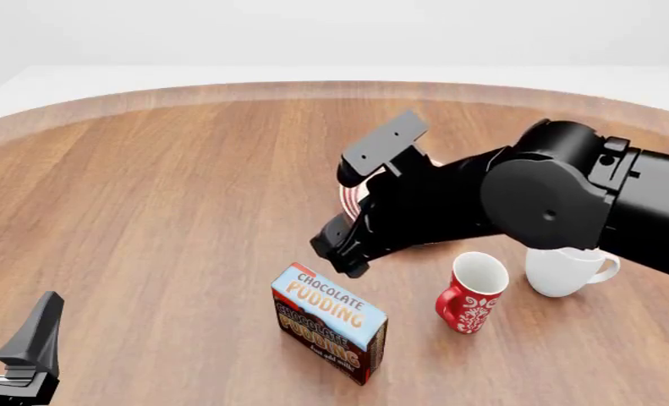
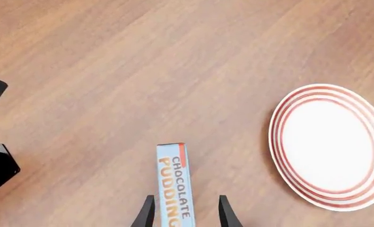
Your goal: Put the chocolate pudding to the right of the plate.
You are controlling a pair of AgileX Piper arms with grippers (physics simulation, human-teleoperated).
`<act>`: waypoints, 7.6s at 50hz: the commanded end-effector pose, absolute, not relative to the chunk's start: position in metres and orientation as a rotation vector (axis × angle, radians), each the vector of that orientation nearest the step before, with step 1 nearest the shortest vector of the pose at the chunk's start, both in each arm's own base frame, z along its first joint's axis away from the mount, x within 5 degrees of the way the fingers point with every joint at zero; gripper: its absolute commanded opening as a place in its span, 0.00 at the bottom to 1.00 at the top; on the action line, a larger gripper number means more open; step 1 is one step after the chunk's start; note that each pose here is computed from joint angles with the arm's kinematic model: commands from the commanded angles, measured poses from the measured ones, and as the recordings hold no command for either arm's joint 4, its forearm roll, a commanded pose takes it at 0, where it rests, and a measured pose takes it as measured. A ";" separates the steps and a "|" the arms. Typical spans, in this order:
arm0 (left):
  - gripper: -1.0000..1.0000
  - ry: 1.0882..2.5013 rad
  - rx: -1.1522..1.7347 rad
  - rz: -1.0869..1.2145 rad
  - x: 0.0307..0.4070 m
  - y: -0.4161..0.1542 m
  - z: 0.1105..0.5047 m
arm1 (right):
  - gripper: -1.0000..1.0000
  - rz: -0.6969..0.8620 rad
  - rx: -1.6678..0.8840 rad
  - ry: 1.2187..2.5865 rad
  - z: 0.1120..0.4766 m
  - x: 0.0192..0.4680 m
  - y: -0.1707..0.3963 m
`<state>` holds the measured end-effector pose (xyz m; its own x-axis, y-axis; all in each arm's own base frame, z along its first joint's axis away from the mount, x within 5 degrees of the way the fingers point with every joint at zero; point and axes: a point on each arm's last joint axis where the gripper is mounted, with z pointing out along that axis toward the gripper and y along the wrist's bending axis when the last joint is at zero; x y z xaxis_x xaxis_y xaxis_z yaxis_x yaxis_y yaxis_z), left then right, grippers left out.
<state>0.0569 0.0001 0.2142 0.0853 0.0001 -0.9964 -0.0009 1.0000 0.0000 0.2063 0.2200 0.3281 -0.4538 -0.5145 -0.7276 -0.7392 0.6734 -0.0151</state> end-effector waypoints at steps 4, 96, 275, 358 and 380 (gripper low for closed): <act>1.00 1.485 -0.001 0.001 0.057 0.000 0.214 | 1.00 0.390 -0.965 2.166 0.324 0.209 0.222; 1.00 1.485 -0.001 0.001 0.057 0.000 0.214 | 1.00 0.423 -0.942 2.265 0.258 0.203 0.235; 1.00 1.485 -0.003 0.003 0.057 0.000 0.214 | 0.00 0.370 -0.919 2.270 0.246 0.215 0.218; 1.00 1.485 -0.002 0.003 0.057 0.000 0.214 | 0.00 0.235 -0.809 2.076 0.402 0.263 0.174; 1.00 1.485 -0.003 0.003 0.057 0.000 0.214 | 0.00 0.202 -0.748 2.073 0.423 0.277 0.161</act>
